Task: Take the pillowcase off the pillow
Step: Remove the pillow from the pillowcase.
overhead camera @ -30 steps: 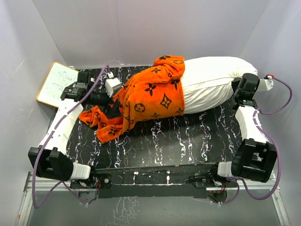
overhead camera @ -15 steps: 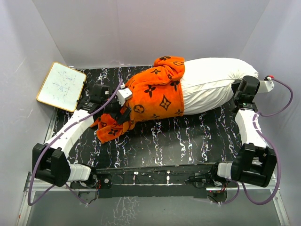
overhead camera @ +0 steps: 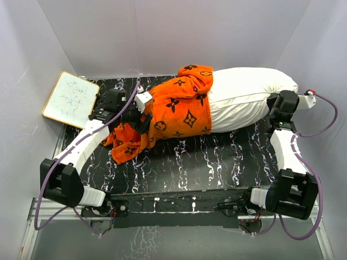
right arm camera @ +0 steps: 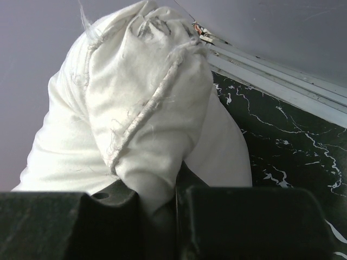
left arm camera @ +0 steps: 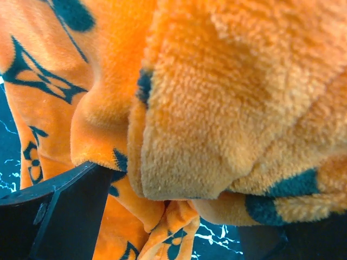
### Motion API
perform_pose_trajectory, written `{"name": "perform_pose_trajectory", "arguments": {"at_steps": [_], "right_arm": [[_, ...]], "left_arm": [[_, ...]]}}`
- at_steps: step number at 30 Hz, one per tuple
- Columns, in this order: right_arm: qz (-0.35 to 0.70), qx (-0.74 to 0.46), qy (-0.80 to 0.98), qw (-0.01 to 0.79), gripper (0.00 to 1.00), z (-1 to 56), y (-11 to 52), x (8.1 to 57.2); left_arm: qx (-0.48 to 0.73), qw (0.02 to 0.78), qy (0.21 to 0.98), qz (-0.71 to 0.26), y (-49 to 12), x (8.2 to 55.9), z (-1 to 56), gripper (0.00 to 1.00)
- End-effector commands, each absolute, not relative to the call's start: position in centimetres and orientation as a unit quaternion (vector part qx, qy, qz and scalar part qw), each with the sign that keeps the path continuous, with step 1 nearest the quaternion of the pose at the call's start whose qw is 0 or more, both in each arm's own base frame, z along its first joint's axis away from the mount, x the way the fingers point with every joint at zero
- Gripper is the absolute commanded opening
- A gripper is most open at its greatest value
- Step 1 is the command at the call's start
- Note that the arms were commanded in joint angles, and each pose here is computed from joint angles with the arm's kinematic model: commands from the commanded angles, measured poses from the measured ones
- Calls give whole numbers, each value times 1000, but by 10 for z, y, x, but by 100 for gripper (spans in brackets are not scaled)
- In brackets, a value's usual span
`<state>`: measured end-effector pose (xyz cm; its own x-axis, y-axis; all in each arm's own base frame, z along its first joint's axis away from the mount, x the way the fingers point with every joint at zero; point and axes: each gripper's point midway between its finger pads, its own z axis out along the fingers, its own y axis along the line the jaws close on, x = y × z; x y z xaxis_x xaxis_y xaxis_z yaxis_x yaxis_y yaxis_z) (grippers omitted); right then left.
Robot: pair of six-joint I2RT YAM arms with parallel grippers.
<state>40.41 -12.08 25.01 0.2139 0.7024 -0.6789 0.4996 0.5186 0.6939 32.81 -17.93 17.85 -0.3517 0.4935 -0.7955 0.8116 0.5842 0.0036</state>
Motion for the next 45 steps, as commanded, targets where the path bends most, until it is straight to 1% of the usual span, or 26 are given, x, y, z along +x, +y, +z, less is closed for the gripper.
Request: {"name": "perform_pose_trajectory", "arguments": {"at_steps": [1, 2, 3, 4, 7, 9, 10, 14, 16, 20, 23, 29, 33, 36, 39, 42, 45], "right_arm": [[104, 464, 602, 642, 8, 280, -114, 405], [105, 463, 601, 643, 8, 281, -114, 404], [107, 463, 600, 643, 8, 281, -114, 404], [109, 463, 601, 642, 8, 280, -113, 404], [108, 466, 600, 641, 8, 277, -113, 404], [103, 469, 598, 642, 8, 275, -115, 403], [100, 470, 597, 642, 8, 275, -116, 402], [91, 477, 593, 642, 8, 275, -120, 401], [89, 483, 591, 640, 8, 273, -122, 402], [87, 490, 588, 637, 8, 271, -124, 401], [78, 500, 583, 636, 8, 267, -127, 395], [60, 512, 578, 633, 8, 258, -132, 385], [45, 524, 575, 627, 8, 251, -139, 381], [43, 541, 567, 619, 8, 245, -143, 377], [46, 559, 561, 609, 8, 236, -147, 373], [54, 570, 556, 602, 8, 232, -149, 373], [53, 577, 553, 599, 8, 230, -152, 373]], "left_arm": [[416, 374, 802, -211, -183, 328, 168, 80], [420, 370, 803, -205, -182, 330, 162, 78], [423, 368, 804, -201, -181, 332, 158, 73], [425, 365, 804, -198, -180, 333, 153, 65], [420, 363, 811, -184, -177, 340, 149, 33], [418, 369, 813, -168, -172, 344, 154, 6], [419, 375, 812, -155, -168, 347, 160, 0], [413, 426, 801, -81, -142, 360, 201, 0], [386, 467, 795, -35, -118, 369, 236, 0], [328, 537, 777, 28, -71, 382, 302, 0], [299, 582, 753, 72, -43, 380, 344, 0], [253, 669, 679, 166, -12, 376, 408, 0], [231, 694, 649, 209, 3, 371, 440, 0], [210, 693, 643, 251, 22, 369, 452, 0], [189, 678, 652, 282, 51, 367, 448, 0], [181, 647, 681, 291, 84, 365, 418, 0], [166, 601, 722, 301, 127, 359, 370, 0]]}}
